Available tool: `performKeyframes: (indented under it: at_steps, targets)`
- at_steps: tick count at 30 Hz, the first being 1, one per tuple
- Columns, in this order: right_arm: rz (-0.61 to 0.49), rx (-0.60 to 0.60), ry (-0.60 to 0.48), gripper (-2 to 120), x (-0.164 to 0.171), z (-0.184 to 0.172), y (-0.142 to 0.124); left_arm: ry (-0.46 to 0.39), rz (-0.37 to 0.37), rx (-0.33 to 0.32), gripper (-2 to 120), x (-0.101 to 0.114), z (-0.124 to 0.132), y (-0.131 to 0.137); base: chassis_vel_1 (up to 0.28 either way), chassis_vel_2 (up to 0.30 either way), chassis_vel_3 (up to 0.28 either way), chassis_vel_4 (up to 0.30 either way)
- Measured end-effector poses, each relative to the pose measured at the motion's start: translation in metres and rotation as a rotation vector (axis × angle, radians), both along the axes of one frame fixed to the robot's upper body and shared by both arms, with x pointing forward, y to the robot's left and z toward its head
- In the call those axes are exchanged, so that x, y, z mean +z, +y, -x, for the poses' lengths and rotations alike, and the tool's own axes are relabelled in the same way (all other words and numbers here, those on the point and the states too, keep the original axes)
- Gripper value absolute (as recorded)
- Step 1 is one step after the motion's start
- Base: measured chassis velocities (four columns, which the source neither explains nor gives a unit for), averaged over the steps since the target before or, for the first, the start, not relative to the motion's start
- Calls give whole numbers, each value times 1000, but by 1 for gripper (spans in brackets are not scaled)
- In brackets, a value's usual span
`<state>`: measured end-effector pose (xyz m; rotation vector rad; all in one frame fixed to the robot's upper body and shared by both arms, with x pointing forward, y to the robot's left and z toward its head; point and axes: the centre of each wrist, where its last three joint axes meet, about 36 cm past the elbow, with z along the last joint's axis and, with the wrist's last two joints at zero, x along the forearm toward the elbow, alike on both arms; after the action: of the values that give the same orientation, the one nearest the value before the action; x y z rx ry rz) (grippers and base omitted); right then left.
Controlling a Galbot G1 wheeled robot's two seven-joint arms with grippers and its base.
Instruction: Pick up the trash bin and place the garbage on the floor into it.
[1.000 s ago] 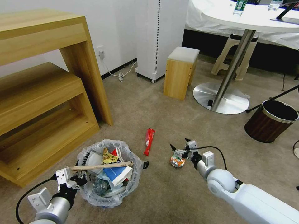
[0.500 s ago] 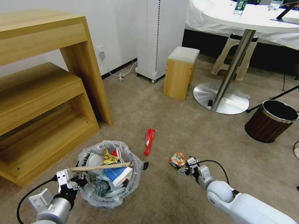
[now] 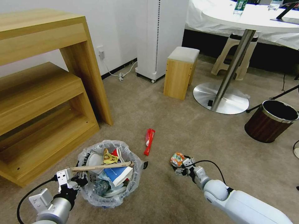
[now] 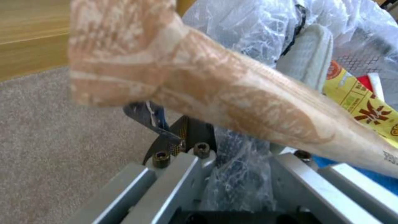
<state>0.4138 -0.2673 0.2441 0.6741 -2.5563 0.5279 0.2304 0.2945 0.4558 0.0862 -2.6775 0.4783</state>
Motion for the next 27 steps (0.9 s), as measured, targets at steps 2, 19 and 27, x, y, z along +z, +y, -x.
performKeyframes:
  at_steps: [2, 19, 27]
  targets:
    - [10, -3, -4, 89, -3, -6, -1, 0, -1, 3, 1, 0, 1, 0, 0, 0, 0, 0]
    - [57, -18, -11, 82, -49, -11, -26, 0, 3, 7, 1, 0, 2, 0, 0, 0, 0, 0]
    - [78, -9, -18, 78, -62, -16, -29, -1, 4, 6, 1, -1, 1, 0, 0, 0, 0, 0]
